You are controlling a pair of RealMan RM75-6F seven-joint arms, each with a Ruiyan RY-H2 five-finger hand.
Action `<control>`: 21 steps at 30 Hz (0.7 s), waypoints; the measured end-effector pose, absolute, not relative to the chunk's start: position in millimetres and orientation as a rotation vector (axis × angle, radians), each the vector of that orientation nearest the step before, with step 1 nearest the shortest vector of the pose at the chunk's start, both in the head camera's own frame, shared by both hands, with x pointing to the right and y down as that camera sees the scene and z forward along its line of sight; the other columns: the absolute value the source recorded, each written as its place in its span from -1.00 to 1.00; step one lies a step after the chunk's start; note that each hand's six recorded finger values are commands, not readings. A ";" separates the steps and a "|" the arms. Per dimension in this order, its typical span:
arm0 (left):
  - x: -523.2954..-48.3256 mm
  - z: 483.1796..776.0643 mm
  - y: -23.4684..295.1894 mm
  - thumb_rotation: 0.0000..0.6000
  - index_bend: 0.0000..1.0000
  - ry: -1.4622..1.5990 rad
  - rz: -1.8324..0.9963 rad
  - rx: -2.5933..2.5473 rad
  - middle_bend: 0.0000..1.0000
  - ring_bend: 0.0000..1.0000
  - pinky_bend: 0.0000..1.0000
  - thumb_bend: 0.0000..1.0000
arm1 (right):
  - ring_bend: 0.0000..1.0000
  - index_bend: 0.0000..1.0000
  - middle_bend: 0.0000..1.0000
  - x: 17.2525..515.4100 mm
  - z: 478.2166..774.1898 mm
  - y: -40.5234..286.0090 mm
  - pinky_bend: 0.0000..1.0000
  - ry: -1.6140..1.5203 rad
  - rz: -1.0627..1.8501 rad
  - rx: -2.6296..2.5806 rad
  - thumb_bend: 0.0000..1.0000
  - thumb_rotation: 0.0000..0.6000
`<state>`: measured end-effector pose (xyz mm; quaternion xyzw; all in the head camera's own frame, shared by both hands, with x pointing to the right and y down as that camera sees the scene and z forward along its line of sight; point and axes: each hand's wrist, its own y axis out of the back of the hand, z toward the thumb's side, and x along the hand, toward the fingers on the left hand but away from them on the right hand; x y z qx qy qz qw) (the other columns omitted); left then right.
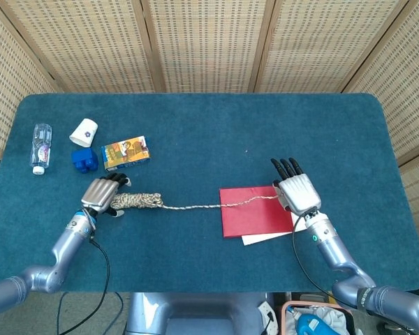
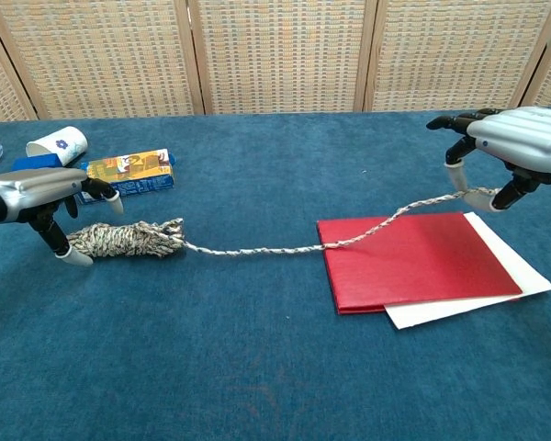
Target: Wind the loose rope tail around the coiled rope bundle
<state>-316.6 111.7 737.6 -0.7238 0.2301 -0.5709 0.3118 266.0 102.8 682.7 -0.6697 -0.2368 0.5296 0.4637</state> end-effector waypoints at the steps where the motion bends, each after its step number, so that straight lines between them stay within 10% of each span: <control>1: -316.2 739.0 111.7 1.00 -0.36 0.606 -1.509 -1.910 -0.55 -0.64 -0.37 -0.66 | -1.00 0.38 -1.00 265.9 682.8 102.8 -1.00 -0.582 1.302 -1.646 -0.02 1.00; 21: -295.3 748.2 106.9 1.00 0.19 0.618 -1.452 -1.908 -0.05 -0.14 0.09 -0.03 | -1.00 0.38 -1.00 266.4 674.7 108.4 -1.00 -0.587 1.270 -1.663 -0.01 1.00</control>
